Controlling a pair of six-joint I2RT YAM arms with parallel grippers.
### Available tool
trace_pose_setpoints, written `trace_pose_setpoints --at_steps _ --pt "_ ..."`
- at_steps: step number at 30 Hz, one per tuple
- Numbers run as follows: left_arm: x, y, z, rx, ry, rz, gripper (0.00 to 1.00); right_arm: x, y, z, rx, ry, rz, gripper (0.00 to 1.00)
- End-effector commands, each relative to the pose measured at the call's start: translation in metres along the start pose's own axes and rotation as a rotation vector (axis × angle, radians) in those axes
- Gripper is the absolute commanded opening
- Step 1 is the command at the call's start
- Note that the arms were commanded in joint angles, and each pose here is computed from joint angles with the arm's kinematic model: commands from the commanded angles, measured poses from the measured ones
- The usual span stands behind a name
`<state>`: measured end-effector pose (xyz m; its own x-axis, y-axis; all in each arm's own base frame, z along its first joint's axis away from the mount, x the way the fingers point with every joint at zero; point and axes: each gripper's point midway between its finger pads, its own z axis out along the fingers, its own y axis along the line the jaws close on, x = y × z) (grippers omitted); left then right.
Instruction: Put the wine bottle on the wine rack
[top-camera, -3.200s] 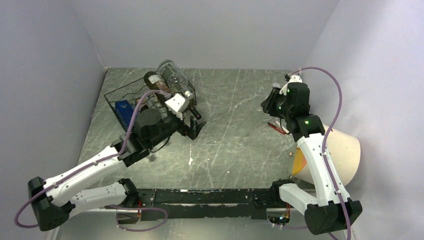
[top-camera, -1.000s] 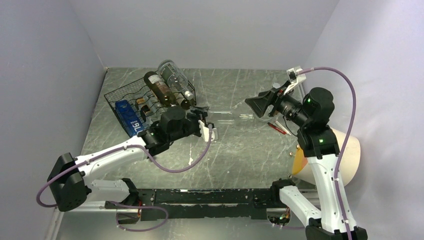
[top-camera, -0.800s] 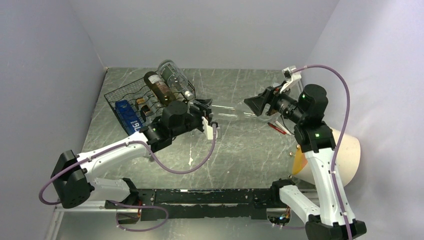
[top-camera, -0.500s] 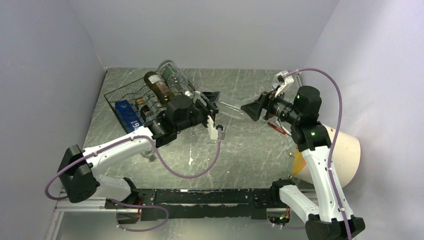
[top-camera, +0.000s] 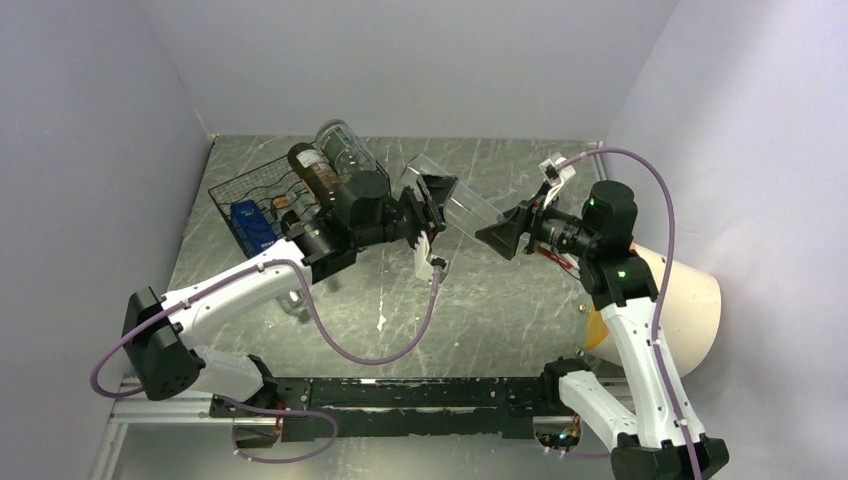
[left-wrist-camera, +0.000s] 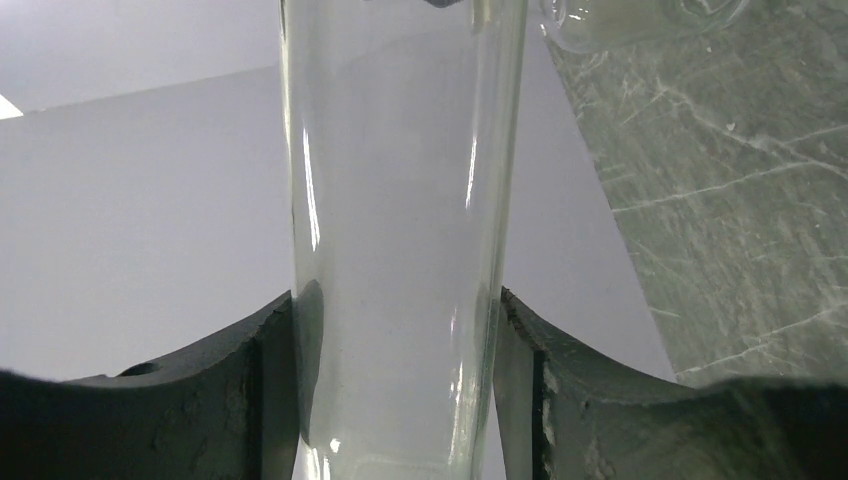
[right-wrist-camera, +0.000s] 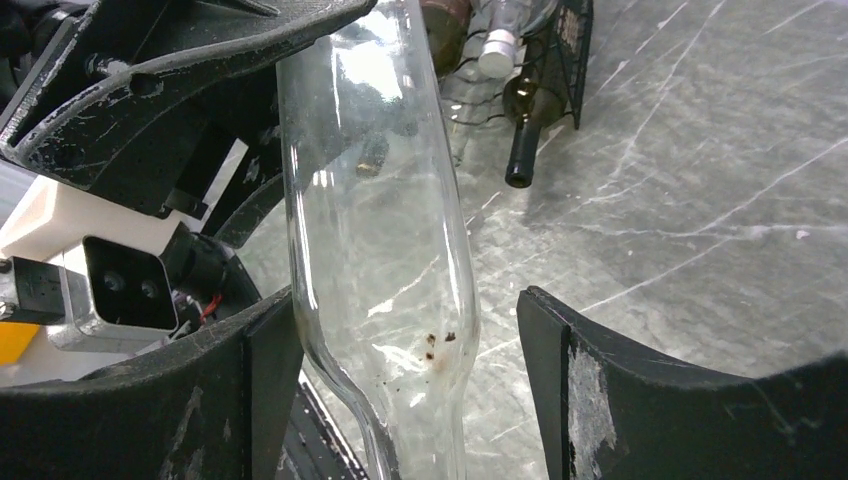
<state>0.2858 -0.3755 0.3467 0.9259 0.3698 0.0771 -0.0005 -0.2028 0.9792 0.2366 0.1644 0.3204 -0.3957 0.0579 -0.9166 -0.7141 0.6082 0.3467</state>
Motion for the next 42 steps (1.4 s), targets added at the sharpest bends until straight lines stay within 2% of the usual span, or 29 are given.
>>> trace_pose_setpoints --at_steps 1,12,17,19,22,26,27,29,30,31,33,34,39,42 --pt "-0.010 0.042 -0.007 -0.091 -0.058 0.095 0.07 0.004 0.010 0.003 -0.080 0.010 0.009 0.78" --pt "-0.009 0.049 -0.009 -0.082 -0.055 0.065 0.07 0.013 0.011 0.013 -0.094 0.070 0.037 0.74" --pt "-0.006 0.047 -0.007 -0.017 -0.052 0.011 0.07 0.022 0.015 0.022 -0.092 0.105 0.025 0.74" --pt "-0.004 0.043 -0.006 0.005 -0.042 0.009 0.07 0.022 0.016 0.025 -0.080 0.109 0.016 0.70" --pt "-0.003 0.038 -0.004 0.020 -0.040 0.002 0.07 0.019 0.016 0.029 -0.053 0.095 0.007 0.61" --pt "-0.002 0.038 -0.004 0.011 -0.034 -0.051 0.08 0.012 0.008 0.031 0.010 0.068 0.019 0.29" --pt "-0.002 0.037 -0.004 0.007 -0.031 -0.065 0.10 0.011 0.006 0.031 0.023 0.063 0.022 0.22" --pt "-0.002 0.037 -0.005 -0.012 -0.028 -0.089 0.27 0.008 0.003 0.032 0.041 0.056 0.027 0.08" --pt "-0.002 0.035 -0.005 -0.021 -0.028 -0.109 0.42 0.006 0.002 0.032 0.050 0.049 0.030 0.02" --pt "-0.003 0.033 -0.006 -0.032 -0.029 -0.142 0.62 0.005 0.001 0.032 0.059 0.043 0.034 0.00" --pt "-0.004 0.025 -0.008 -0.042 -0.029 -0.227 0.94 0.000 -0.003 0.030 0.091 0.016 0.038 0.00" --pt "-0.004 0.018 -0.008 -0.043 -0.023 -0.273 1.00 -0.003 -0.004 0.029 0.109 -0.002 0.037 0.00" --pt "-0.001 -0.020 0.000 -0.025 0.018 -0.485 0.99 -0.019 -0.018 0.026 0.197 -0.099 0.052 0.00" --pt "0.014 -0.030 0.005 -0.059 0.106 -0.662 0.99 -0.024 -0.022 0.030 0.206 -0.115 0.053 0.00"
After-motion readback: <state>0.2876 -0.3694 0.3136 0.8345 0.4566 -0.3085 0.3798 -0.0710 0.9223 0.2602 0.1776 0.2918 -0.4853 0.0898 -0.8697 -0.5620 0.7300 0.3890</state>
